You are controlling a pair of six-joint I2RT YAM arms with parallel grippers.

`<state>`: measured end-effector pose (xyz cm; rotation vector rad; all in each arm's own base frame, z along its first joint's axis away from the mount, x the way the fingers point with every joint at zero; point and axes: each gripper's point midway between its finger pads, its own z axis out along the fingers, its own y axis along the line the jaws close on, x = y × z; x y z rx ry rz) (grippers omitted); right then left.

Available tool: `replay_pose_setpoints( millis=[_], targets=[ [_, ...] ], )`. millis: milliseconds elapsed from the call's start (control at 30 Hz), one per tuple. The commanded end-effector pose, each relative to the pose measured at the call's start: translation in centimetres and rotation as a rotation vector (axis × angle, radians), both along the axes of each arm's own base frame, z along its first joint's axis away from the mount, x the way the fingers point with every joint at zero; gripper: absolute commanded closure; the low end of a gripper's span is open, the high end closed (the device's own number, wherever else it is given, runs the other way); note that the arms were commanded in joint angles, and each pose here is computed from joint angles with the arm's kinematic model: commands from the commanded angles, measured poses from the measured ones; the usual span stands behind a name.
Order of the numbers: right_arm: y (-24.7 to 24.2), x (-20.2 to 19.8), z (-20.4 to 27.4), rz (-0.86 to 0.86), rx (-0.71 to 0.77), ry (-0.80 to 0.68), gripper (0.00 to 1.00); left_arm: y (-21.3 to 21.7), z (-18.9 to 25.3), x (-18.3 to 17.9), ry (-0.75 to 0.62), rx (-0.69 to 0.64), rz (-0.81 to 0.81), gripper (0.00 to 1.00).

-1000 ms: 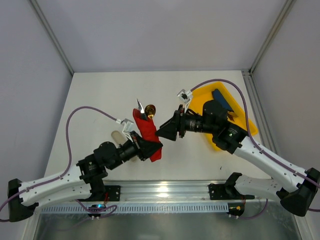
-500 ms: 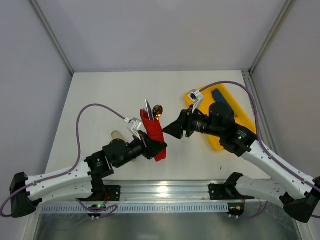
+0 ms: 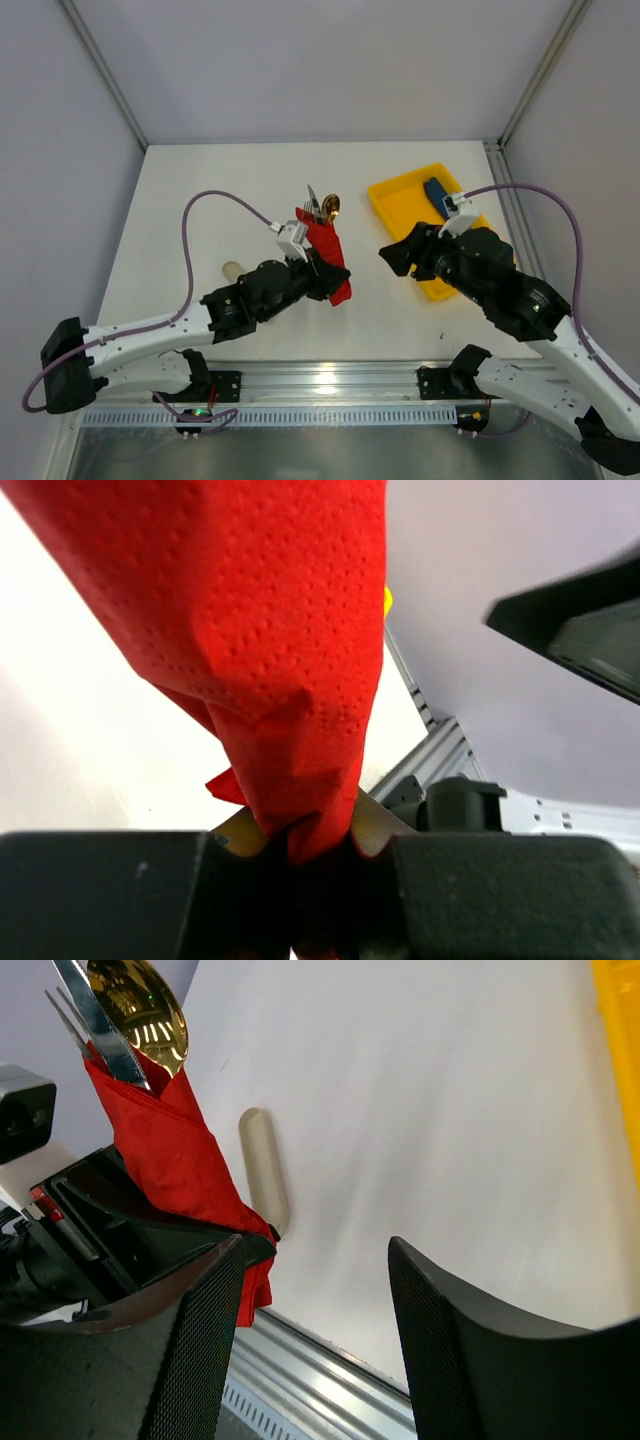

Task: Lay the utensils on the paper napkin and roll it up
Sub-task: Place the utensils in the bin.

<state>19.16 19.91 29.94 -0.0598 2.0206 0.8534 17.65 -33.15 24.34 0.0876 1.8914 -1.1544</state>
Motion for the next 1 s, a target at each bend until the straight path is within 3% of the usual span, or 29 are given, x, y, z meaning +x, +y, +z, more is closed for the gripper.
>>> replay_pose_setpoints(
  millis=[0, 400, 767, 967],
  targets=[
    [-5.6, 0.2, 1.1, -0.259, -0.017, -0.005, 0.38, -1.9, 4.5, 2.3, -0.044, -0.098, 0.072, 1.0],
    [-14.1, -1.8, 0.5, -0.574, -0.125, 0.038, 0.42, -10.9, 4.3, 8.2, 0.044, -0.218, 0.193, 1.0],
    [-16.3, -3.9, 2.9, -0.592, -0.066, 0.006, 0.42, -21.6, 2.8, 11.6, 0.154, -0.394, 0.138, 1.0],
    [-16.5, -4.2, 3.1, -0.588, -0.058, 0.003, 0.42, -25.1, -1.4, 13.4, 0.194, -0.359, 0.156, 1.0]
  ],
)
